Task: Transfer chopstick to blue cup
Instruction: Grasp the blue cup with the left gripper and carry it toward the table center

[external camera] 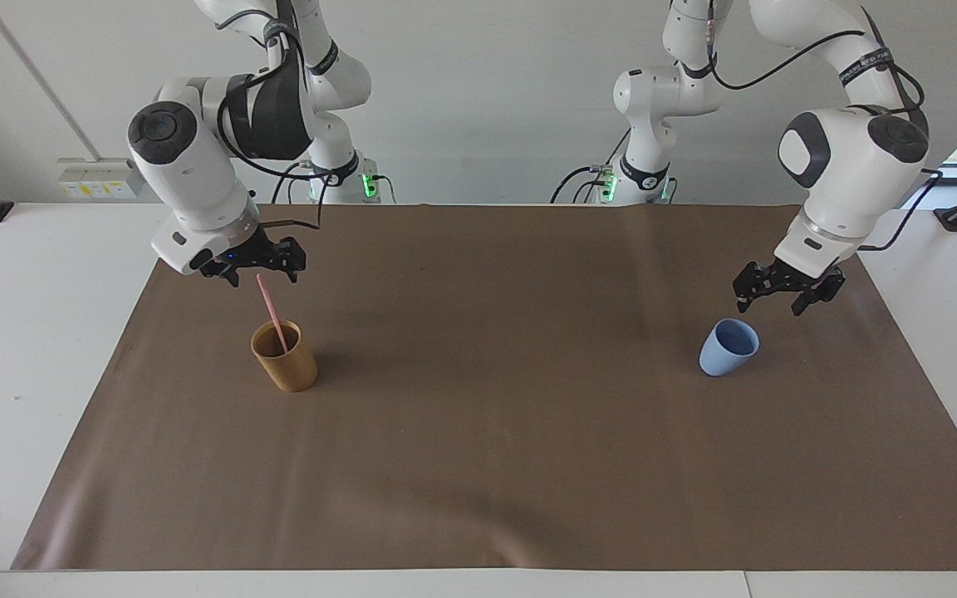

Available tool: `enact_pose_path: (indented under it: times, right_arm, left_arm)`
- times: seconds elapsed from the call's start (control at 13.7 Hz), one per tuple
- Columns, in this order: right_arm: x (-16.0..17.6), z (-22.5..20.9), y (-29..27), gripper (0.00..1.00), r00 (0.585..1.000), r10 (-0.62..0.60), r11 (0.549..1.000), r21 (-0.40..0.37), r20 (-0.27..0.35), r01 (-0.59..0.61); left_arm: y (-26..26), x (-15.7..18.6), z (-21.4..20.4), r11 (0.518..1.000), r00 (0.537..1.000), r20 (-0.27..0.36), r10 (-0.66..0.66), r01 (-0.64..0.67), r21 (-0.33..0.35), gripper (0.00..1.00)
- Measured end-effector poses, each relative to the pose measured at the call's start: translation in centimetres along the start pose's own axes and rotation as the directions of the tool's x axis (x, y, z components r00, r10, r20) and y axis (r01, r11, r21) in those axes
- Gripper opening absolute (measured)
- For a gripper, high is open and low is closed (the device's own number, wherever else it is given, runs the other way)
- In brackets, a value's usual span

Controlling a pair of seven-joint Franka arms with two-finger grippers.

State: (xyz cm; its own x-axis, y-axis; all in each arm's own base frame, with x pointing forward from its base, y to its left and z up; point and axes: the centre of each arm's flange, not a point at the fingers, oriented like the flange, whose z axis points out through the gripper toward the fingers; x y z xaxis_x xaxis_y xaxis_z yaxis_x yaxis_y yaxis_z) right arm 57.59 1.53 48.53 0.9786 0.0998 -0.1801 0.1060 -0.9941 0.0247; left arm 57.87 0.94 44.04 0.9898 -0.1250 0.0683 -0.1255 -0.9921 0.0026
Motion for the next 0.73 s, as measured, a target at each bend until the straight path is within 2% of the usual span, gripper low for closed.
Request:
enact_pose_path:
  times: [0.22,0.51,0.73]
  right_arm:
    - [-0.1,-0.3,0.1,1.00,1.000,0.000,1.000,0.000,-0.009,0.000]
    - [-0.1,-0.4,0.1,1.00,1.000,0.000,1.000,0.000,-0.012,0.000]
    - [-0.1,-0.4,0.1,1.00,1.000,0.000,1.000,0.000,-0.012,0.000]
  left_arm:
    - [-0.3,0.8,2.9,1.000,1.000,0.005,-0.002,0.002,0.001,1.00]
    - [-0.8,1.0,2.8,1.000,1.000,-0.015,-0.011,0.011,0.005,0.98]
    - [-1.0,0.7,3.5,1.000,1.000,-0.005,-0.014,0.014,0.004,0.88]
